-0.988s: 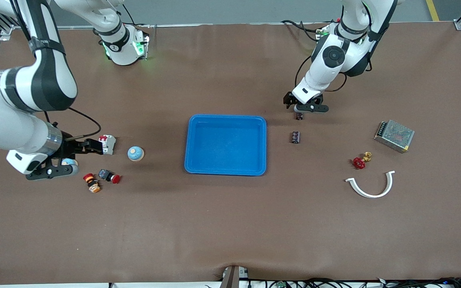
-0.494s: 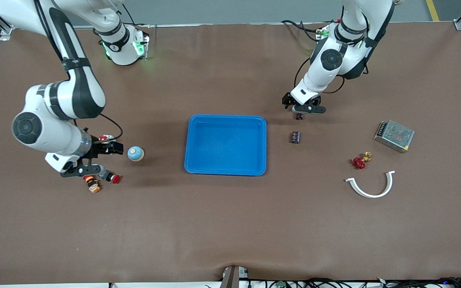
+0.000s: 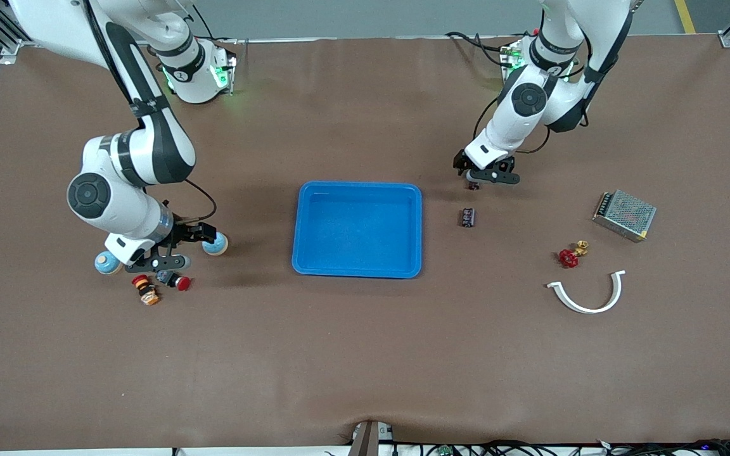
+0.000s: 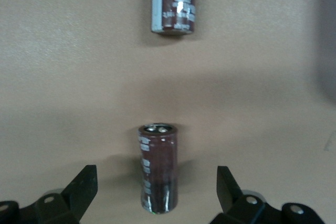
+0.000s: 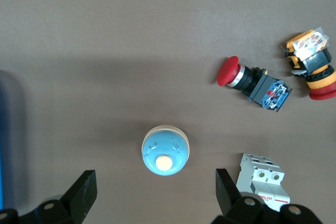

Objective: Place electrolytic capacitor and blue bell in tray
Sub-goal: 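Close the left gripper on the capacitor while the right gripper lowers onto bell, then lift the capacitor toward the tray while the right gripper grasps the bell, then carry the bell to the tray while the left gripper lowers the capacitor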

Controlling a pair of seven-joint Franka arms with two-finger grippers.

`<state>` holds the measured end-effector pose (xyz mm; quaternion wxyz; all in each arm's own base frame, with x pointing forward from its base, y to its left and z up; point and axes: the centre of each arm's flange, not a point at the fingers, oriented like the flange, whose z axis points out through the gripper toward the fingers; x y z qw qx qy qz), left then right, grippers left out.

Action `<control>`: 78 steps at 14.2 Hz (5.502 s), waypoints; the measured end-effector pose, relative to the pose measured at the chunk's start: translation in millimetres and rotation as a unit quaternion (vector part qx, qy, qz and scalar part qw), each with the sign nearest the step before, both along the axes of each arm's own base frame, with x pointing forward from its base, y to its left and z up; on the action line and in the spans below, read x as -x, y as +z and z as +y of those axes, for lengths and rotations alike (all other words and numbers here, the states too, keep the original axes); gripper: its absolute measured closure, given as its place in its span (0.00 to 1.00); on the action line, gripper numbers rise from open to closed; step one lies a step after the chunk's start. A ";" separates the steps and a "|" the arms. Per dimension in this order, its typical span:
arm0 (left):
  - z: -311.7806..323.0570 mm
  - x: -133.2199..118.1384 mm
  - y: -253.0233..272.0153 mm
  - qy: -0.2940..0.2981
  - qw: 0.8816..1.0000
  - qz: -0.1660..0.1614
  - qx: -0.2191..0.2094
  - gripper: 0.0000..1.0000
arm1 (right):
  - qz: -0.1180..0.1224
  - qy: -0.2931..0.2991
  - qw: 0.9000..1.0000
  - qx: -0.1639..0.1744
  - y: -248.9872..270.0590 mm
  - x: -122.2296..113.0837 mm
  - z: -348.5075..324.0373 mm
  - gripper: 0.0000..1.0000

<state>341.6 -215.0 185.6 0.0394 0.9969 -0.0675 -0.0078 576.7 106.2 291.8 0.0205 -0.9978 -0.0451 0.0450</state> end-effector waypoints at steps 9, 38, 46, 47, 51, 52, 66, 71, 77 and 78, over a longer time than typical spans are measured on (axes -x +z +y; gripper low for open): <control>3.0 0.7 -4.1 0.004 1.000 0.006 -0.001 0.00 | -0.016 0.007 1.000 0.001 -38.6 26.0 5.3 0.00; -54.4 -45.7 46.0 0.344 0.936 0.054 -0.043 0.70 | -0.006 0.003 1.000 0.011 -110.3 30.6 -0.2 0.00; -121.4 -61.6 76.6 0.526 0.849 0.056 -0.003 0.70 | -0.003 0.003 1.000 0.012 -113.7 31.6 0.0 0.00; -128.4 -66.1 78.7 0.547 0.835 0.060 0.002 0.70 | -0.003 0.003 1.000 0.012 -113.7 31.6 0.0 0.00; -140.7 -83.1 83.4 0.623 0.780 0.063 0.012 0.70 | -0.004 0.003 1.000 0.012 -113.5 31.3 0.1 0.00; -142.9 -86.2 82.5 0.638 0.767 0.063 0.012 0.70 | -0.004 0.003 1.000 0.012 -113.5 31.3 0.1 0.00; -210.5 -132.5 71.0 0.741 0.669 0.060 0.003 0.70 | -0.001 0.004 1.000 0.011 -108.9 26.7 2.0 0.31; -224.1 -125.0 60.0 0.744 0.665 0.057 -0.007 0.70 | 0.039 -0.056 0.997 0.023 -73.6 8.3 32.1 0.31; -241.7 -113.2 28.9 0.750 0.659 0.043 -0.026 0.70 | 0.031 -0.126 0.991 0.042 -57.5 41.8 145.4 0.31; -244.7 -113.7 27.3 0.752 0.657 0.044 -0.025 0.70 | 0.029 -0.133 0.990 0.044 -56.1 49.3 163.4 0.31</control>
